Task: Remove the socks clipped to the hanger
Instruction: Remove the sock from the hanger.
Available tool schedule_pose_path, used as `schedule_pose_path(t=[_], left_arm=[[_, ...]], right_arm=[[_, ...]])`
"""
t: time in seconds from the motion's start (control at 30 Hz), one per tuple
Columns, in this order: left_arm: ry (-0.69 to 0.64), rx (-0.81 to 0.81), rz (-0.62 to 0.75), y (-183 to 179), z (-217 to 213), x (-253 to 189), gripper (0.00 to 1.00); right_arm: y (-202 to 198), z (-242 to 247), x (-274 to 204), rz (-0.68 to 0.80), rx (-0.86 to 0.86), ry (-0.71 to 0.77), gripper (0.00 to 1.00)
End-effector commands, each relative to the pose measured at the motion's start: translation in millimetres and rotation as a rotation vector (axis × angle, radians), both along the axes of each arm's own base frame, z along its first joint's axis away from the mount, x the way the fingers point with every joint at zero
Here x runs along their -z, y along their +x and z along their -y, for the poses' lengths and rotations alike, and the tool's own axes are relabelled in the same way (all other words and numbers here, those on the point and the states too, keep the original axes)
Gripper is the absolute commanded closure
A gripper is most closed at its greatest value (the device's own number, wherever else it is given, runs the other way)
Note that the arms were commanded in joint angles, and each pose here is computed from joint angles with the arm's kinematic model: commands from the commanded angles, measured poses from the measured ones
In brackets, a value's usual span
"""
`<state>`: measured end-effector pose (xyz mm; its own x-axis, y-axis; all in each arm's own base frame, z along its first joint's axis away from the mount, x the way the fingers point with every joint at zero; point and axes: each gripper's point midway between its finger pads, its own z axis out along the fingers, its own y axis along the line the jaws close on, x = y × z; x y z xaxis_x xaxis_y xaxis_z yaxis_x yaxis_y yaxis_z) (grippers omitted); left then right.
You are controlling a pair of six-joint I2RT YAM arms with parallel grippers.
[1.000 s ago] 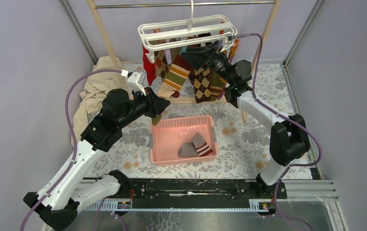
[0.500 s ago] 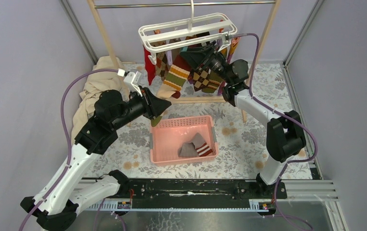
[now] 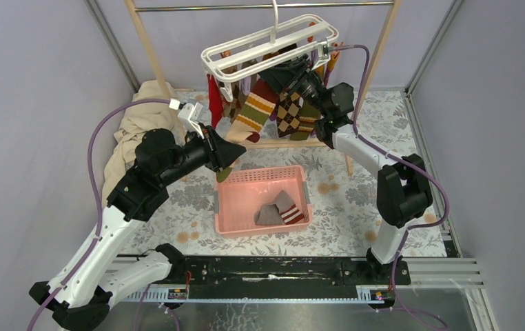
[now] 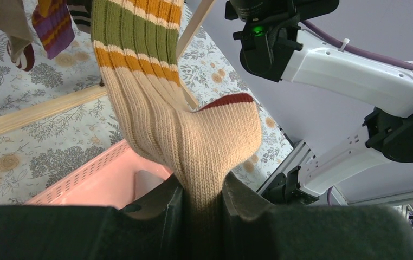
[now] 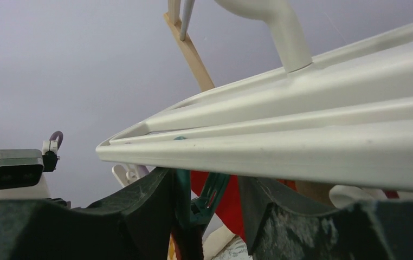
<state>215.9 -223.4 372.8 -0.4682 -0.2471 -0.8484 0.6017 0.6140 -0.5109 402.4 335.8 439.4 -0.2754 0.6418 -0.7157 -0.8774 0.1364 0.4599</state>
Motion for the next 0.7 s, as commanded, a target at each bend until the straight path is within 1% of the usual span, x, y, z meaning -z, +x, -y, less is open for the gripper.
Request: schedule_pose_path(t=[0.0,0.13,0.4,0.47,0.5,0.53,0.6,0.67], left_arm=[[-0.021,0.025,0.028,-6.4,1.7,-9.9,0.71],[-0.016,0.024,0.023,-6.0,1.8,-6.7,0.71],[-0.005,0.024,0.012,-4.9,2.3,-0.9,0.71],[-0.003,0.026,0.009,-4.8,2.7,0.5,0.71],[-0.003,0.027,0.008,-4.7,2.8,1.1,0.71],[-0.004,0.033,0.006,-5.5,3.8,1.2,0.71],[-0.003,0.048,-0.004,-6.5,6.3,4.3,0.71],[-0.005,0.056,-0.014,-6.7,8.0,7.7,0.71]], right_arm=[[-14.2,2.1,-34.0,0.095,-0.027,0.070,0.52],[-14.7,1.8,-32.5,0.094,-0.032,0.070,0.60],[-13.7,1.0,-33.7,0.085,-0.034,0.063,0.84],[-13.1,1.0,-33.2,0.083,-0.029,0.059,0.87],[-13.1,1.0,-32.8,0.081,-0.030,0.058,0.86],[-12.8,0.6,-31.4,0.077,-0.030,0.054,0.81],[-13.5,1.4,-28.9,0.066,-0.025,0.047,0.56],[-15.1,1.8,-23.9,0.052,-0.026,0.035,0.36]])
